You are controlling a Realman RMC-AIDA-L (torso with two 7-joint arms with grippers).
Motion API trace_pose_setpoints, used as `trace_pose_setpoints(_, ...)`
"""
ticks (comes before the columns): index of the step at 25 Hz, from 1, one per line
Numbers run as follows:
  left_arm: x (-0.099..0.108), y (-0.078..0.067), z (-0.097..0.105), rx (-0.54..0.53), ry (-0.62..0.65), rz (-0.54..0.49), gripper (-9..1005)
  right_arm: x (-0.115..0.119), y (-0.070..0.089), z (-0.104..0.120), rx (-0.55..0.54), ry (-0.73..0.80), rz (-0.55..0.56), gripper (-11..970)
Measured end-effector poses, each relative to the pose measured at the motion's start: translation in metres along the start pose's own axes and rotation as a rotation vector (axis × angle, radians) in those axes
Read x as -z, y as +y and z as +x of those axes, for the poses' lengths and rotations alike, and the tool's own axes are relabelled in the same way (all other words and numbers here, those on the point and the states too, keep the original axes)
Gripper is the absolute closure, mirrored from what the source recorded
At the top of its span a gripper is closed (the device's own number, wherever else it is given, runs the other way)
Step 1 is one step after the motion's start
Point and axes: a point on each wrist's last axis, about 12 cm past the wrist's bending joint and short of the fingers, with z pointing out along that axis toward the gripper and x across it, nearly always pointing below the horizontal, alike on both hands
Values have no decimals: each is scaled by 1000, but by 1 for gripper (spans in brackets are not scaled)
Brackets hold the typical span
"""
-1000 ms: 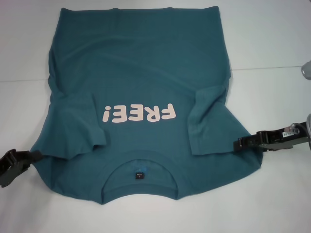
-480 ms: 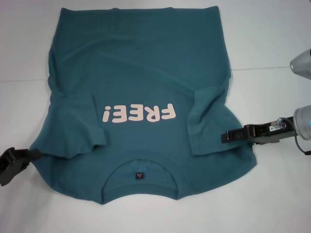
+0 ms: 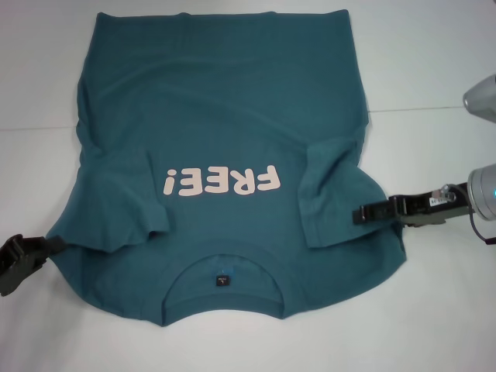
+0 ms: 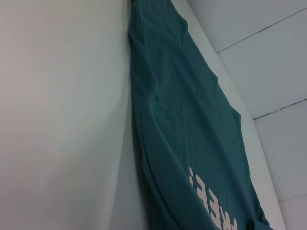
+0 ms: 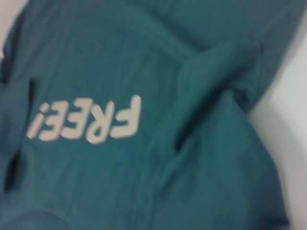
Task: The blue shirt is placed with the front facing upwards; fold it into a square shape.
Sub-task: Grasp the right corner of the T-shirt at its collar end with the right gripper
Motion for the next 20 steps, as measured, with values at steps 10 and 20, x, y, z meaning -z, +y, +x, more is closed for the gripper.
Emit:
trace_pose_setpoints(10, 0, 0, 0, 1, -1, -1, 969, -1, -4, 1, 34, 4, 47, 107)
trace_pose_setpoints(20, 0, 0, 1, 3, 1, -1, 970, -7, 8, -1, 37, 22, 11, 111)
